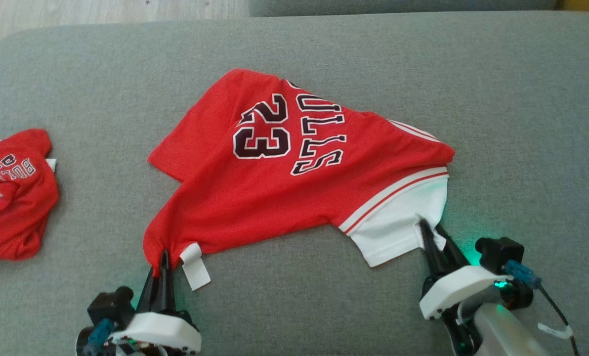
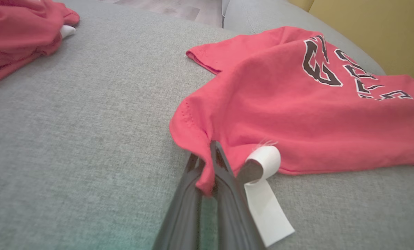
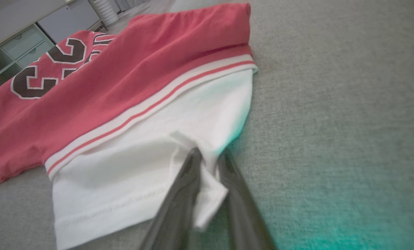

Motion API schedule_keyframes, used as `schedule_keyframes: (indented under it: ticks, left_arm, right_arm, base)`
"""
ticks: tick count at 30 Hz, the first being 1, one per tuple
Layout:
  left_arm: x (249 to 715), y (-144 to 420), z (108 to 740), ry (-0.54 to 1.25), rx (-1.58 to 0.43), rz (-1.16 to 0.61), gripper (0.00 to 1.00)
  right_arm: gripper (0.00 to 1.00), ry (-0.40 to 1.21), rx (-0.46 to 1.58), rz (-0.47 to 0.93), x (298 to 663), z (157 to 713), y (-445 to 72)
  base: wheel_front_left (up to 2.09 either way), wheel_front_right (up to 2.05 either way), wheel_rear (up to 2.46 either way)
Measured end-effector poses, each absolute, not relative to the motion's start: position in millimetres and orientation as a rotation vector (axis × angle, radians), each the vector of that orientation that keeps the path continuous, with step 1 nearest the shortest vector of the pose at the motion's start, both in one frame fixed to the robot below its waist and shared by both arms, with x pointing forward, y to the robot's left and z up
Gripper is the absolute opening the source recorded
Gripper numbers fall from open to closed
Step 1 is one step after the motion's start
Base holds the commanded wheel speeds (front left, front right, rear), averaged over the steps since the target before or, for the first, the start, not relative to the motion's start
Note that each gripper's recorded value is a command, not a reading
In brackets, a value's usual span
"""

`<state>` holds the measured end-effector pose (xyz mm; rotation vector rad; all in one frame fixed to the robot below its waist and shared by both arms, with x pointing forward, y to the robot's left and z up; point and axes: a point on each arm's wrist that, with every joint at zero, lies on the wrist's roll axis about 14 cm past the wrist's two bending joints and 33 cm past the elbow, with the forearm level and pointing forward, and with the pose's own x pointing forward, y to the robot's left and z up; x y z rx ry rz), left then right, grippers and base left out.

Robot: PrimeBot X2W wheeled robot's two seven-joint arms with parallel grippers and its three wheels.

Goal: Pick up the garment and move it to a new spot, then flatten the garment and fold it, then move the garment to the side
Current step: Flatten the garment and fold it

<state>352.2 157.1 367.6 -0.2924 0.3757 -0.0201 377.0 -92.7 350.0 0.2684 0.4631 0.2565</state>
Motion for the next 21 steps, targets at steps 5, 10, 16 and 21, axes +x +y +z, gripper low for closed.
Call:
schedule_keyframes:
  ticks: [5, 10, 16, 21]
  left_arm:
    - [351.8, 154.5, 367.1, 0.379, -0.292, -0.028, 0.0]
    - [357.3, 151.0, 378.6, 0.341, -0.295, -0.046, 0.0]
    - [386.3, 139.3, 446.7, 0.122, -0.286, -0.125, 0.0]
    - [416.8, 127.7, 540.5, -0.14, -0.207, -0.225, 0.0]
  right_arm:
    - [0.0, 0.469, 0.243, 0.239, 375.0, 347.8, -102.9]
    - [0.0, 0.429, 0.248, 0.174, 376.0, 358.4, -122.9]
    - [0.0, 0.163, 0.291, 0.105, 394.6, 433.6, -150.9]
    - [0.0, -0.152, 0.317, 0.139, 419.2, 540.6, -160.9]
  base:
    - [0.0, 0.0, 0.0]
    - [0.0, 0.0, 0.0]
    - [0.0, 0.0, 0.0]
    - [0.0, 0.0, 0.0]
